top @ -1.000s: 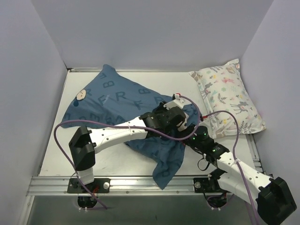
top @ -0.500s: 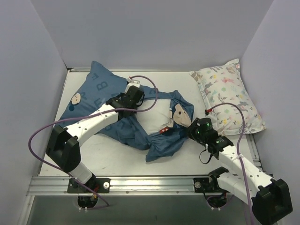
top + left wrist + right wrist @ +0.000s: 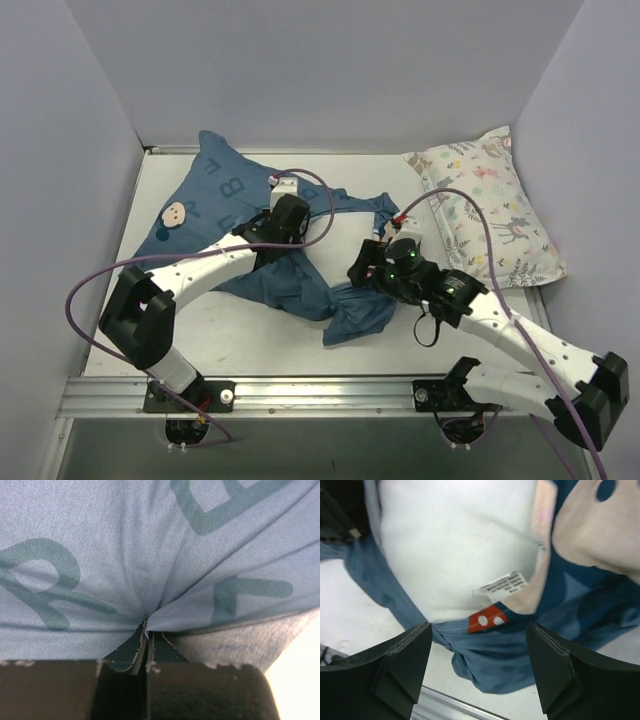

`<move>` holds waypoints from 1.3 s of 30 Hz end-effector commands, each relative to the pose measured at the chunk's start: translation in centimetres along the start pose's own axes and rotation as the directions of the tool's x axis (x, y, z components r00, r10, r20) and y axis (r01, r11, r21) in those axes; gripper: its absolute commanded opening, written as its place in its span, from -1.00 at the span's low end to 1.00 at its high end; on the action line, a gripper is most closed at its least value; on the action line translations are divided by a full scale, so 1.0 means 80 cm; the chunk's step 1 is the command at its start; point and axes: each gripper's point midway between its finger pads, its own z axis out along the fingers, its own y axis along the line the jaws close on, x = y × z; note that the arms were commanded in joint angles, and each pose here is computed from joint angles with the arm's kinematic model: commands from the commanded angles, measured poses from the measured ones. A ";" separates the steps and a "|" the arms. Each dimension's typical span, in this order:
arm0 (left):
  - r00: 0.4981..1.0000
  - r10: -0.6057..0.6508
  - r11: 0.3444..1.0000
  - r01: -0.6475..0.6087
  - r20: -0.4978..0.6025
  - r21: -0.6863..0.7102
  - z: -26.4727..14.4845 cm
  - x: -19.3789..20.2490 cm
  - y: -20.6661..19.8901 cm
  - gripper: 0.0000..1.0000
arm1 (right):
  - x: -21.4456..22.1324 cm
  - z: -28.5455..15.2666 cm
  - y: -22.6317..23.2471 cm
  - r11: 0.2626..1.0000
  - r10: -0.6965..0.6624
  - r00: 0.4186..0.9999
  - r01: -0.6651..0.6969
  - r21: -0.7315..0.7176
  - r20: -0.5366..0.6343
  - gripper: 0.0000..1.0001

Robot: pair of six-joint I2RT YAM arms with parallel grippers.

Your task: Remove the pillowcase from the pillow

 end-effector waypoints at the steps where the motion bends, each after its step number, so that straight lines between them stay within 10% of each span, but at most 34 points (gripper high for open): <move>1: 0.990 -0.017 0.990 0.036 -0.141 0.136 0.004 0.059 -0.046 -1.00 | 0.038 0.033 -0.029 0.987 -0.020 0.995 0.036 0.157 -0.098 0.50; 5: 0.992 -0.030 0.989 0.048 -0.125 0.139 0.010 0.052 -0.050 -1.00 | 0.071 0.054 -0.070 0.967 0.009 0.988 0.030 0.253 -0.152 0.49; 9: 0.988 -0.072 0.988 0.090 -0.135 0.129 0.022 0.050 -0.047 -1.00 | 0.094 0.043 -0.086 0.969 0.049 0.984 -0.005 0.248 -0.171 -0.60; 26: 0.970 -0.201 0.967 0.219 -0.139 0.127 0.059 -0.004 -0.030 -1.00 | 0.218 0.047 -0.192 0.898 0.352 0.906 -0.255 0.359 -0.237 -1.00; 33: 0.984 -0.018 0.978 0.054 -0.178 0.202 0.035 0.011 -0.033 -0.99 | 0.207 0.094 -0.138 0.927 0.374 0.899 -0.363 0.089 -0.229 -1.00; 39: 0.992 0.098 0.975 -0.081 -0.075 0.205 -0.015 -0.018 -0.039 -0.20 | 0.158 0.092 -0.112 0.951 0.306 0.942 -0.307 0.014 -0.138 -0.99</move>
